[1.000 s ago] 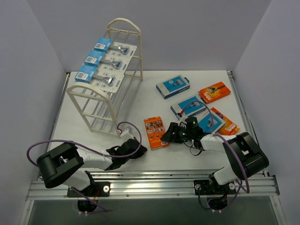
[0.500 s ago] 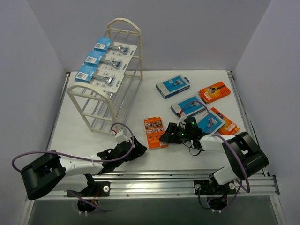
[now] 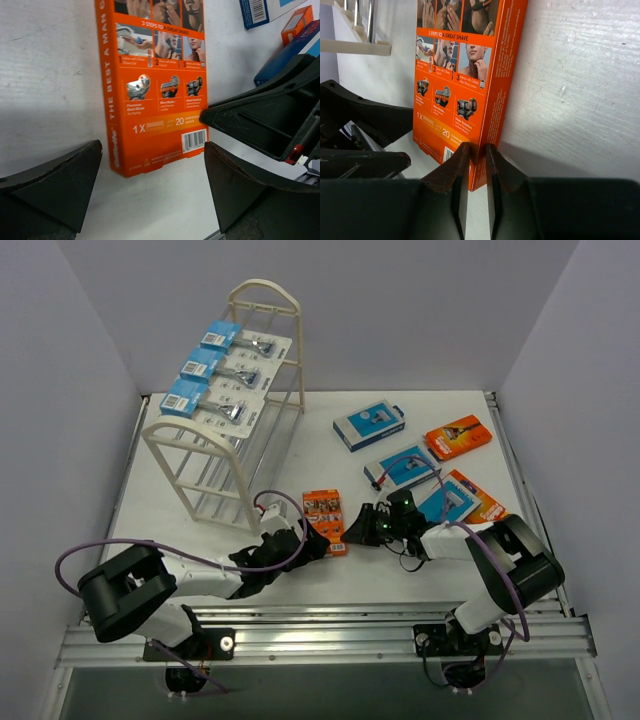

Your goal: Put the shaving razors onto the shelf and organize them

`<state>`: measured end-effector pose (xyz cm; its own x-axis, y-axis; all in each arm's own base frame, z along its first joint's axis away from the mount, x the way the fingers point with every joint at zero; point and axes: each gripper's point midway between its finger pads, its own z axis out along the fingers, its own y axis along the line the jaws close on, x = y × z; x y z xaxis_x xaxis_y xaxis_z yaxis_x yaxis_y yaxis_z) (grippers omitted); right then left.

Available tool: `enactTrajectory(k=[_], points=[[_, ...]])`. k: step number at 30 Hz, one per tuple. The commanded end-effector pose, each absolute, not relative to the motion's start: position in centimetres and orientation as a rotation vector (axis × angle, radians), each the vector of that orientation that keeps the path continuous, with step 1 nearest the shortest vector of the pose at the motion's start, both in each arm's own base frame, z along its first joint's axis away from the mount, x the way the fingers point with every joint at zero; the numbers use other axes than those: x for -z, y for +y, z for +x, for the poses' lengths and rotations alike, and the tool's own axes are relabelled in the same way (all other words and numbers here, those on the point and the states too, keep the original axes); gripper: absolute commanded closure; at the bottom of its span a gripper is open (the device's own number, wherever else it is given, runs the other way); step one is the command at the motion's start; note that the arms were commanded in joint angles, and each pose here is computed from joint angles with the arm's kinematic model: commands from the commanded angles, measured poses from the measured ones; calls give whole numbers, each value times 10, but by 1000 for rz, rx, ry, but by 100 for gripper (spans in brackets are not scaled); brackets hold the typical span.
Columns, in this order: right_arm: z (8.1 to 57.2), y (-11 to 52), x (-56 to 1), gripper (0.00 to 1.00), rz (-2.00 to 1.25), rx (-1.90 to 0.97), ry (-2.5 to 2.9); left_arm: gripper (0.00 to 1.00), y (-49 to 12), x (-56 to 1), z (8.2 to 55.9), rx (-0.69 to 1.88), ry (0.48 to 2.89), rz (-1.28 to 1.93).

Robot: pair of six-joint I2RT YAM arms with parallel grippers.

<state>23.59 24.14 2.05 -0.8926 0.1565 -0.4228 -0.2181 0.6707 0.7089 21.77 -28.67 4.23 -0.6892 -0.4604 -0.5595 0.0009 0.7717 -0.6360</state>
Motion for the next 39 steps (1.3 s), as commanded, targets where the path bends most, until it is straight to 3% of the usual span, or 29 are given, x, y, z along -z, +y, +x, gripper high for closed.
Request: enactTrajectory(k=[1, 6, 7, 15, 20, 26, 30, 39], points=[[222, 230, 6, 91, -36, -1012, 2550, 6, -264, 7, 200, 639, 2370, -277], [219, 229, 9, 100, -46, -1012, 2557, 0, -262, 7, 208, 602, 2377, -247], [220, 229, 8, 100, -50, -1014, 2554, 7, -262, 7, 209, 601, 2374, -241], [221, 244, -9, 100, -116, -1080, 2497, 31, -258, 30, 205, 600, 2442, -247], [223, 255, -30, 100, -156, -1114, 2434, 39, -258, 44, 198, 623, 2467, -261], [227, 260, -51, 96, -157, -1146, 2362, 38, -261, 45, 193, 672, 2475, -273], [231, 264, -64, 93, -151, -1172, 2316, 29, -262, 44, 188, 693, 2481, -272], [240, 271, -80, 80, -160, -1186, 2271, 20, -264, 39, 180, 748, 2481, -267]])
